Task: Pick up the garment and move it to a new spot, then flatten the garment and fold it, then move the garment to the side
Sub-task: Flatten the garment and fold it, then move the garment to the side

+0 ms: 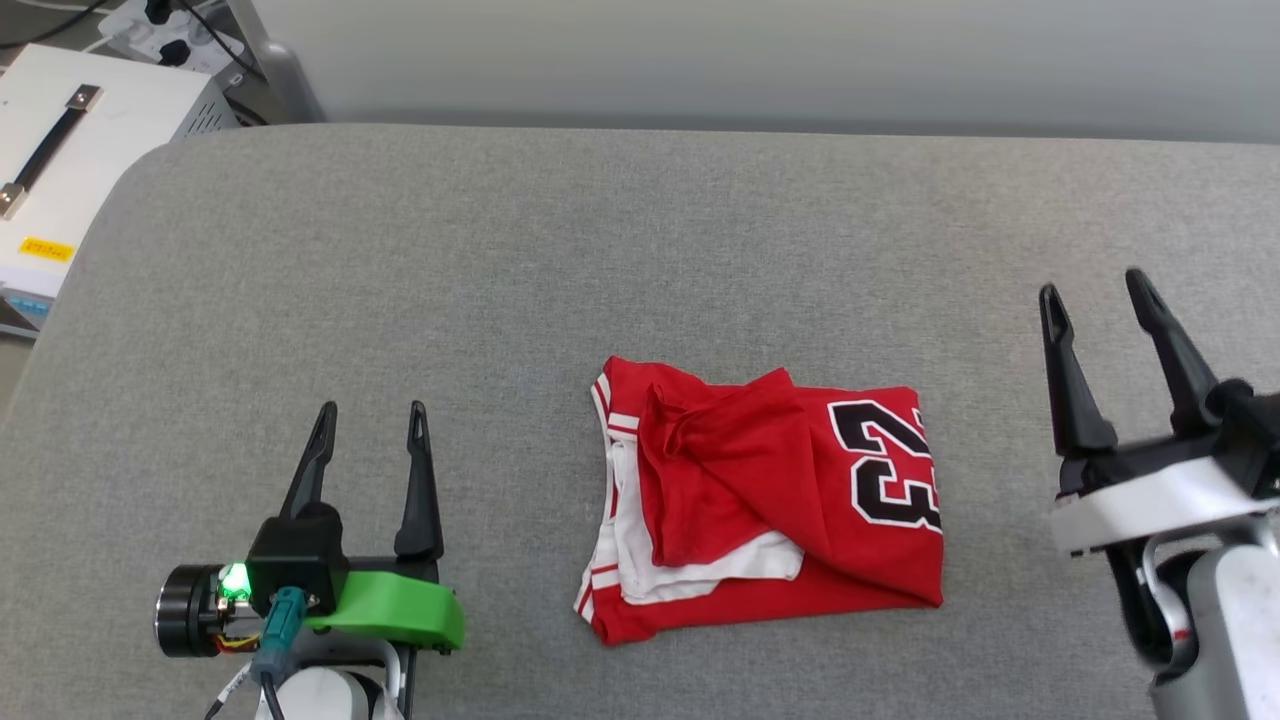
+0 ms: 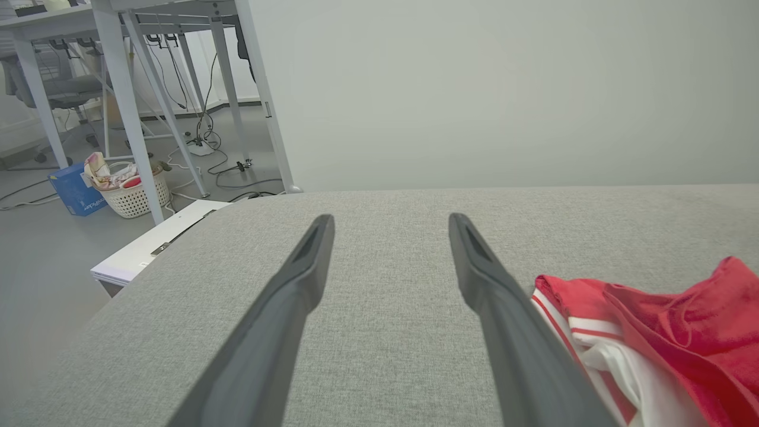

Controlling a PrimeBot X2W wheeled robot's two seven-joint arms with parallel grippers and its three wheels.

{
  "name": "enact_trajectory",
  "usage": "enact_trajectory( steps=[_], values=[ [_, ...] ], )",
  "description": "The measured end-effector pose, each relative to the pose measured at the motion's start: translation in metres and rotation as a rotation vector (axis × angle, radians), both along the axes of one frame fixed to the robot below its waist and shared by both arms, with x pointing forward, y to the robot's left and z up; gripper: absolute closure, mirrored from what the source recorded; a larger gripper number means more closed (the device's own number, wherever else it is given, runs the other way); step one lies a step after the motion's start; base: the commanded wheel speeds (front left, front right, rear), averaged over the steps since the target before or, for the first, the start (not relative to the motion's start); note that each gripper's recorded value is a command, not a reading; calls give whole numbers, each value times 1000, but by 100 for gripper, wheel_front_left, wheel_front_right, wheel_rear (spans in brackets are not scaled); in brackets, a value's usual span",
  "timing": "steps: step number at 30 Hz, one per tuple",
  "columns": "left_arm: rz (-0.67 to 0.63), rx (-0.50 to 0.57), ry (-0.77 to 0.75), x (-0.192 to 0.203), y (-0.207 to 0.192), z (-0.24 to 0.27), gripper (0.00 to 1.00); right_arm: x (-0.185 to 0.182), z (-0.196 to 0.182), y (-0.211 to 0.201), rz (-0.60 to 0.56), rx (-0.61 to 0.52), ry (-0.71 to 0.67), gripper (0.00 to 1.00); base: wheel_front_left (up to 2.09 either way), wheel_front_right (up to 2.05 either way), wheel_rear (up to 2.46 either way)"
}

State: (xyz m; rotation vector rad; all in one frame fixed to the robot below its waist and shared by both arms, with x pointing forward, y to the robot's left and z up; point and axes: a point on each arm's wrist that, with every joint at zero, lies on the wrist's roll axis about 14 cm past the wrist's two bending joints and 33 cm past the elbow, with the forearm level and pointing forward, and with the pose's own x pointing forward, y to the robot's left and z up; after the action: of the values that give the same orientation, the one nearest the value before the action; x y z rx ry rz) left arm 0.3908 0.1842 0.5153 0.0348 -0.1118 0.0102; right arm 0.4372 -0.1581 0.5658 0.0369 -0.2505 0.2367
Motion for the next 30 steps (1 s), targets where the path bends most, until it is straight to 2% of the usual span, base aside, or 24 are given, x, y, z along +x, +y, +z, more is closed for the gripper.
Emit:
enact_trajectory(
  steps=[10, 19, 25, 30],
  values=[
    [-23, -2, 1, -9, -4, 1, 0, -34, -37, -3, -67, 96, 113, 0, 0, 0, 0],
    [-15, -2, 2, -13, -2, 1, 0, -49, -54, 4, -65, 109, 167, 0, 0, 0, 0],
    [-8, -1, 6, -14, 1, -1, 0, -47, -51, 5, -60, 92, 155, 0, 0, 0, 0],
    [-1, -1, 12, -15, 3, -2, 0, -25, -12, -6, -65, 55, 29, 0, 0, 0, 0]
  ],
)
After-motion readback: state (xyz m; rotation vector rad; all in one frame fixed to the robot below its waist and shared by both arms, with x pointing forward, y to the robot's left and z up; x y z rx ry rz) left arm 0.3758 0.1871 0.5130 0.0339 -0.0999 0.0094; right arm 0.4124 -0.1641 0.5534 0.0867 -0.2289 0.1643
